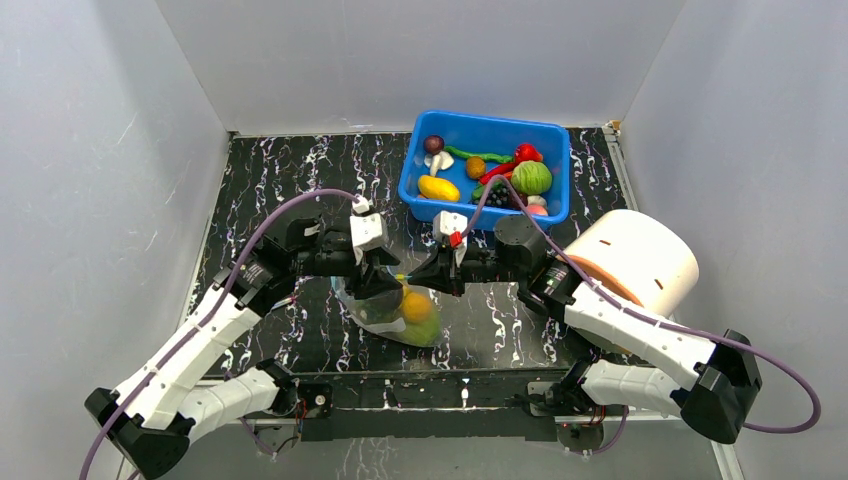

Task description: Place the food in the zip-top bag and seal the zipper

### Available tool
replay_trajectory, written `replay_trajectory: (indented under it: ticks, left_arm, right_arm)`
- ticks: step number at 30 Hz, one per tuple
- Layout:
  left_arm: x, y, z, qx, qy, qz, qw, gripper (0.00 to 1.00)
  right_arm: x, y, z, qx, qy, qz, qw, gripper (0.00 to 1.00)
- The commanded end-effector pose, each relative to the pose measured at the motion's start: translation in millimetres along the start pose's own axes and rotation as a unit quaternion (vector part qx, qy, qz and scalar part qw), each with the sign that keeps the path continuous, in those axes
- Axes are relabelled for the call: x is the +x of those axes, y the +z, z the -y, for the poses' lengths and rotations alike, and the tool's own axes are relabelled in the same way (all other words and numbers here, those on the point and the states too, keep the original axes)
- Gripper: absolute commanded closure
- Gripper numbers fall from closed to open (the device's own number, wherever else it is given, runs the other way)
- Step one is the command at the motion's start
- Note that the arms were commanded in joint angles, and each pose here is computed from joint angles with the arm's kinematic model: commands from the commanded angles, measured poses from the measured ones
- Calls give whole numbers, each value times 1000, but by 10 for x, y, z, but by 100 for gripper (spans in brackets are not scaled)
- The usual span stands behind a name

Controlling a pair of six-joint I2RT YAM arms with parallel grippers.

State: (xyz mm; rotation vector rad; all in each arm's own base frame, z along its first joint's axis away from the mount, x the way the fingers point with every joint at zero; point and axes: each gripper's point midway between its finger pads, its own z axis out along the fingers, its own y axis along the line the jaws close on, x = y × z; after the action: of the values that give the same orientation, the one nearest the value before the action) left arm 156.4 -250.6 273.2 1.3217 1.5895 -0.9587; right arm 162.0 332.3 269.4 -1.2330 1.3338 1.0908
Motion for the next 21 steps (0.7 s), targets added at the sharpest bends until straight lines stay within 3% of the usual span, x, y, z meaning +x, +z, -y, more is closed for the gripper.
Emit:
replay_trajectory:
  ticks: [1,4,9,11,13,15,18,21]
  left_arm:
    - [-50,-18,40,8,8,12,1000,49]
    - [-23,16,64,24,6,5,1000,44]
    - [20,73,52,40,12,-4,999,47]
    - [4,85,54,45,16,-2,999,56]
    - [-11,89,58,49,20,1,999,78]
    - [-24,88,54,49,23,2,999,91]
    - [-36,68,58,46,27,3,999,100]
    - [-41,42,57,38,26,3,999,100]
  right_arm:
    - [-369,-48,-14,-4,-44,46,998,100]
    - [-378,-43,-32,-10,-45,47,998,100]
    - [-410,-49,-54,-14,-46,53,997,100]
    - [-412,-51,-60,-15,-45,52,998,100]
    - [-404,-60,-63,-14,-44,51,998,100]
    - [-389,-67,-61,-11,-42,49,998,100]
    - [-348,-89,28,20,-31,42,998,100]
    - [-328,-138,85,45,-33,43,998,100]
